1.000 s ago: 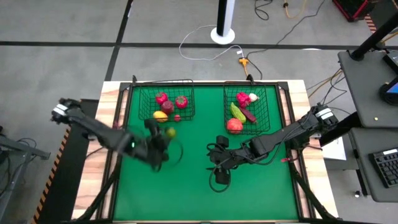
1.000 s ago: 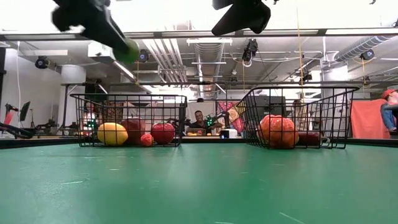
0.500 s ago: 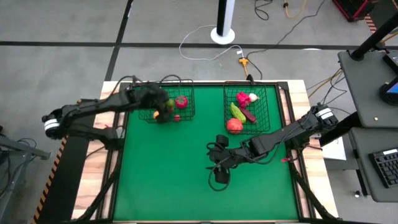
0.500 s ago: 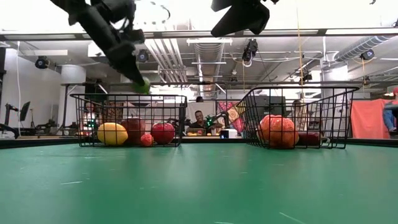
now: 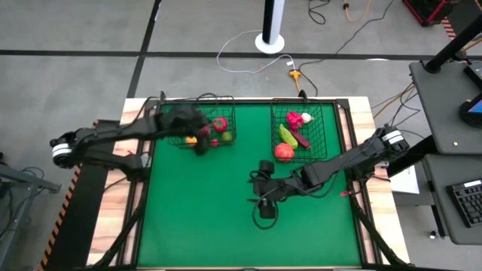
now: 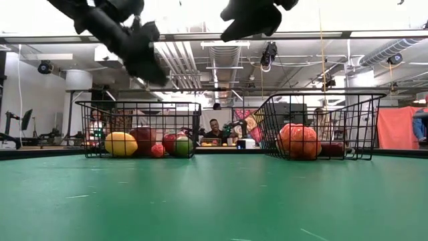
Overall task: Sort produce into baskets
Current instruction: Return to Home Position
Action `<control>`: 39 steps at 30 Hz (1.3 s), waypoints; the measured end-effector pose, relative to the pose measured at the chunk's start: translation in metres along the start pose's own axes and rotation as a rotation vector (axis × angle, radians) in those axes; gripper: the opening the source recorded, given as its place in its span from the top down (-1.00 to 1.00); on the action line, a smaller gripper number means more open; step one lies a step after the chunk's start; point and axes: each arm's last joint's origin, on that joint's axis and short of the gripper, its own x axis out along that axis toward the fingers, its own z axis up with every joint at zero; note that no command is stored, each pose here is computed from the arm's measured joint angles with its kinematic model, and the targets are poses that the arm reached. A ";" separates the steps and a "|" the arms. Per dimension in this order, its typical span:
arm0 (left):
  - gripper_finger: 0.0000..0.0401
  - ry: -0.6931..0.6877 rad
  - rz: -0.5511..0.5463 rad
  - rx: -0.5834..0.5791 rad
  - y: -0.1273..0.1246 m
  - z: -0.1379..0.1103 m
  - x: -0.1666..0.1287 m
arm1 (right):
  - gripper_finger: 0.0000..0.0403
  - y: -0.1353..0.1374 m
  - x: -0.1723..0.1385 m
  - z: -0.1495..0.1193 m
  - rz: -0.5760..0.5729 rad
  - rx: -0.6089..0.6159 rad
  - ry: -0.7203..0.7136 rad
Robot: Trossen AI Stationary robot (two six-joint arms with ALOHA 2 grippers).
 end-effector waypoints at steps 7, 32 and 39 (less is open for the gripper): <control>-0.63 -0.482 -0.317 -0.065 -0.068 -0.020 -0.009 | -0.34 -0.019 0.018 0.001 0.101 -0.099 -0.243; -0.38 -0.648 -0.084 0.068 -0.045 -0.069 -0.121 | -0.29 -0.125 -0.077 -0.098 0.086 -0.068 -0.543; -0.38 -0.787 -0.067 -0.018 -0.029 -0.100 -0.137 | -0.30 -0.123 -0.113 -0.121 0.090 -0.032 -0.641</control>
